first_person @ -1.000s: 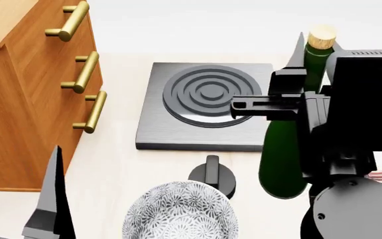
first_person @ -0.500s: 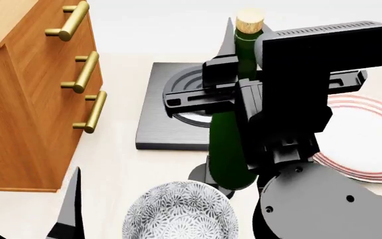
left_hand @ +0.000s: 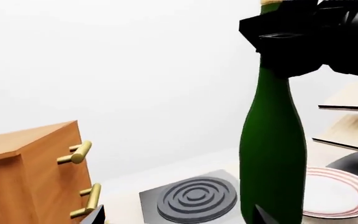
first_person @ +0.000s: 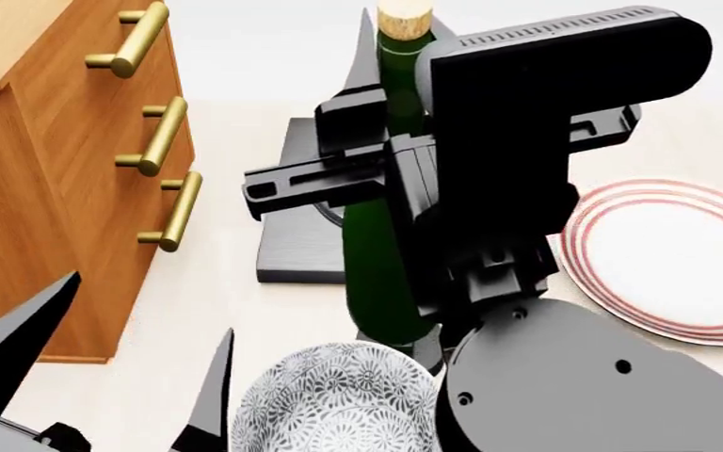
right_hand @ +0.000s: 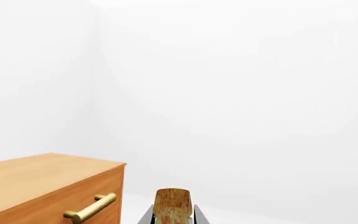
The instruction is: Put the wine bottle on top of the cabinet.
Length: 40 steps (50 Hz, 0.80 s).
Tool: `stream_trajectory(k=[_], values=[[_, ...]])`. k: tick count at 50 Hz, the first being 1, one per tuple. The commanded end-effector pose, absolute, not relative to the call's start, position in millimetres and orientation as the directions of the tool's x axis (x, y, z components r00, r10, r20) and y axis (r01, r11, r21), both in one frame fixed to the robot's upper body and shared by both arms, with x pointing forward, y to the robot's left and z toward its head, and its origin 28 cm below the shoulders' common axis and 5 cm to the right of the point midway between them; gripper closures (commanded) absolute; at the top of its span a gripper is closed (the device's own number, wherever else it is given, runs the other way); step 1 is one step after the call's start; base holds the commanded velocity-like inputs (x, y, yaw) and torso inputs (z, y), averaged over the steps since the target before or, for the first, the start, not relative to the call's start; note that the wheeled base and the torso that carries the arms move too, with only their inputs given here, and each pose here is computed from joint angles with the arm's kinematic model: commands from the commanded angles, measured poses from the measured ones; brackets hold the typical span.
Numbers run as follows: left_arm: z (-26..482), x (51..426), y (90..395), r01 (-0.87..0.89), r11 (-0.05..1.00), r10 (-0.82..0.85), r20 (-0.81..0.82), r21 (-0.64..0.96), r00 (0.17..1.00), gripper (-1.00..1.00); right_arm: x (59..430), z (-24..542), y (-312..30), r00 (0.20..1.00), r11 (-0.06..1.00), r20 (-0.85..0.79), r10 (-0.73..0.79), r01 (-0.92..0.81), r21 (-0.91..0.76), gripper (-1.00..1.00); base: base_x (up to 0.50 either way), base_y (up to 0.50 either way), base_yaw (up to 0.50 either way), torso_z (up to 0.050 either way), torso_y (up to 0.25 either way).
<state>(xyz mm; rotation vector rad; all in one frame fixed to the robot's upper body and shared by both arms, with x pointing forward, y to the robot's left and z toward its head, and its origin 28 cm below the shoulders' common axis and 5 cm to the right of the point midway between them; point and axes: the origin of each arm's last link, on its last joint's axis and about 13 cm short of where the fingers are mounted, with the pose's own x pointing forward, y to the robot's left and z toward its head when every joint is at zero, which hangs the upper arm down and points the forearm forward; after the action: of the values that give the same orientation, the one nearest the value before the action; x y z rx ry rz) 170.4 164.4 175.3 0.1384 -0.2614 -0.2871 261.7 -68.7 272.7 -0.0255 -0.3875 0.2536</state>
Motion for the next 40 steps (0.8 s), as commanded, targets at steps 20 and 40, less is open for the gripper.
stream_trajectory(k=[20,40], values=[[188,227,125,0.482,0.856,-0.514,0.196,0.189,0.835,-1.0,260,281,-61,0.867,0.957,0.408,0.287,-0.276,-0.087,1.0,0.0,0.0,0.0,0.0,0.001],[187,258,109,0.513,0.841,-0.54,0.195,0.173,0.819,-1.0,259,279,-59,0.858,0.951,0.412,0.306,-0.297,-0.088,1.0,0.0,0.0,0.0,0.001,0.001]])
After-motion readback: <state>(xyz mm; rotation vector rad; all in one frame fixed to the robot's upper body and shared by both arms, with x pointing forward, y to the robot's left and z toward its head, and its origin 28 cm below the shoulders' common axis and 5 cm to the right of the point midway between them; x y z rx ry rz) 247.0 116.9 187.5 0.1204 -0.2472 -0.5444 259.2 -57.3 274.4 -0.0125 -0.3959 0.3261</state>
